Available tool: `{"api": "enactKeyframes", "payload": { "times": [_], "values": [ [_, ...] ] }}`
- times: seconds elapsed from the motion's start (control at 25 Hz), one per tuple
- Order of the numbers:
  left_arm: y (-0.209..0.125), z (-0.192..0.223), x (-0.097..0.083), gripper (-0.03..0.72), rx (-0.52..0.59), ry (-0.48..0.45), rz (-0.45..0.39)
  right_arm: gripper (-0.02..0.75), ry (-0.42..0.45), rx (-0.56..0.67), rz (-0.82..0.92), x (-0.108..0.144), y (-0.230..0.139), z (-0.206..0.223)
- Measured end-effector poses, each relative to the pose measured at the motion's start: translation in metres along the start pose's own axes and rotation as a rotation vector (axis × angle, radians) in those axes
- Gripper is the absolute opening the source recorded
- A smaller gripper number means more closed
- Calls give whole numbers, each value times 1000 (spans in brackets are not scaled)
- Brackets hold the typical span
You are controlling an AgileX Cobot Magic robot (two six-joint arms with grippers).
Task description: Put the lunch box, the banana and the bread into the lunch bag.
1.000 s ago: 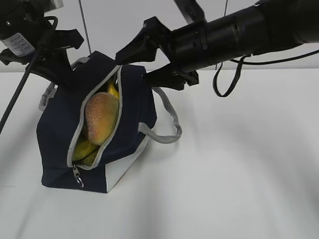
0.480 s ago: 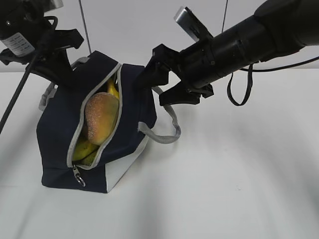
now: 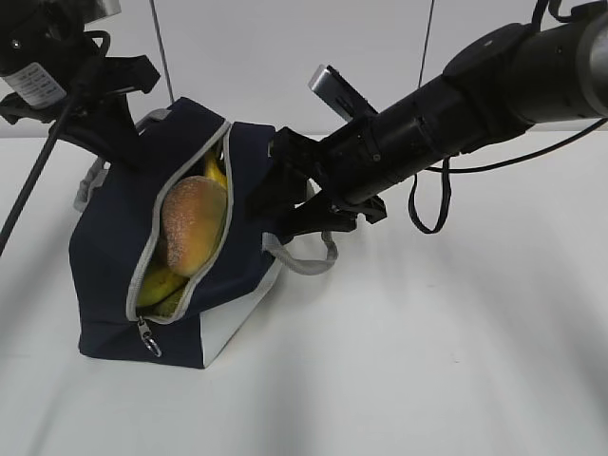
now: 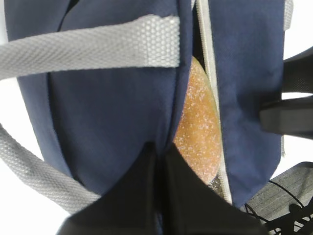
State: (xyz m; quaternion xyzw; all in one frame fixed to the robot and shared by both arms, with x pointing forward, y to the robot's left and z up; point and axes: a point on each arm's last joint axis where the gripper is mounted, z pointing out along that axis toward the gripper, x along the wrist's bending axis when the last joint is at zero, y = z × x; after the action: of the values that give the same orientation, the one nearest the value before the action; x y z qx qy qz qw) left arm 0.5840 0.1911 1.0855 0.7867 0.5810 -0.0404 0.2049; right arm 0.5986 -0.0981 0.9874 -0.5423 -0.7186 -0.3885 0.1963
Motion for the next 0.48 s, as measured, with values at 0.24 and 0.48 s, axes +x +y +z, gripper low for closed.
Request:
{"api": "enactKeyframes", "payload": {
  "times": [0.24, 0.48],
  "values": [
    [0, 0, -1, 0, -1, -7, -3, 111, 10, -27, -16, 6, 8, -3],
    [1, 0, -11, 0, -14, -107, -33, -1, 60, 3, -73, 22, 19, -13]
  ]
}}
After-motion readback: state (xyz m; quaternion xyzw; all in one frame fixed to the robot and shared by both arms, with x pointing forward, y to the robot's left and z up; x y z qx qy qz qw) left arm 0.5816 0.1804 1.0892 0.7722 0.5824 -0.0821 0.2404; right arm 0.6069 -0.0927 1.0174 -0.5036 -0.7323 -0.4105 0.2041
